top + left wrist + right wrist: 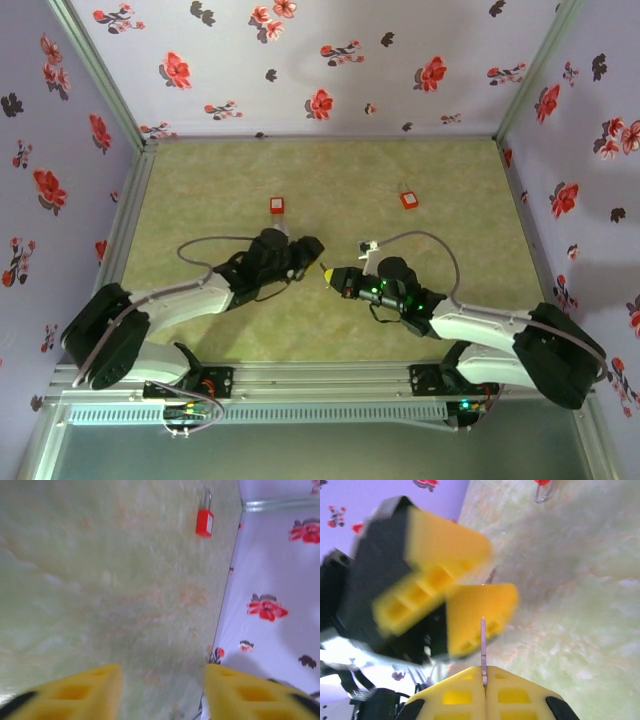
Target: Unlock with the key
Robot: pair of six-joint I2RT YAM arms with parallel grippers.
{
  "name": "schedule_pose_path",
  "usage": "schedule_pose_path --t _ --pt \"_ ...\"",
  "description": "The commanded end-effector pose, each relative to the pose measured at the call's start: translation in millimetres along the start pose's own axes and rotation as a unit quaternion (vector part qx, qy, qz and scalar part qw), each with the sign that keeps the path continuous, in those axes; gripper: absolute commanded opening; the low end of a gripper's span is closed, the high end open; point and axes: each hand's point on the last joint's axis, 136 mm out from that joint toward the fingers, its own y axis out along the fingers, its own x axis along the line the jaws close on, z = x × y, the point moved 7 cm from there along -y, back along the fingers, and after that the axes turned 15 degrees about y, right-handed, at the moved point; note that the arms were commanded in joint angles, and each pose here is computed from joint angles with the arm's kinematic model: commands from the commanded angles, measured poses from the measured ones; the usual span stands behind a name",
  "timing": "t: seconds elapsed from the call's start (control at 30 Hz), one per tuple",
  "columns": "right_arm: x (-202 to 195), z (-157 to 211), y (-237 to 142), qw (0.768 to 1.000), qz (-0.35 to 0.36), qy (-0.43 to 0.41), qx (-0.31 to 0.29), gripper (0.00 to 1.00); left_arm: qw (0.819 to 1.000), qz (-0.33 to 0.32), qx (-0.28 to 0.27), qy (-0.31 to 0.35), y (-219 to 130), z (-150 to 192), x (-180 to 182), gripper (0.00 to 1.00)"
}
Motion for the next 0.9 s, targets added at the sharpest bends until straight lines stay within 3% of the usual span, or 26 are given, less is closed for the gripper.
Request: schedule_pose_path --t 0.0,0.1,0.23,0.33,0.5,0.87 --pt "-2.9 -2.4 -8.2 0.997 0.069 -0.028 -0.004 0.0 0.995 -0.067 -0.048 0.056 -32.4 -45.0 6.9 0.7" --pt "-3.8 -2.2 -19.8 0.995 0.097 -0.039 -0.005 0.0 0.976 -0.157 -0.028 0.146 -57.9 -85.0 8.3 0.82" --pt "-4.0 -1.1 -31.8 0.993 0.114 -0.043 -0.005 0.0 0.937 -0.254 0.027 0.237 -67.5 -131.3 18.3 0.82" --pt "-3.5 -1.2 -37.6 0.992 0.117 -0.04 -0.008 0.0 0.913 -0.297 0.076 0.27 -54.7 -155.8 32.8 0.81" --pt "-2.7 -1.1 -41.0 0.992 0.119 -0.038 -0.01 0.0 0.891 -0.311 0.114 0.312 -16.1 -180.3 40.4 0.78" --pt "-5.1 0.9 -41.0 0.992 0.124 -0.033 -0.003 0.0 0.87 -0.31 0.178 0.339 64.2 -195.9 62.3 0.74"
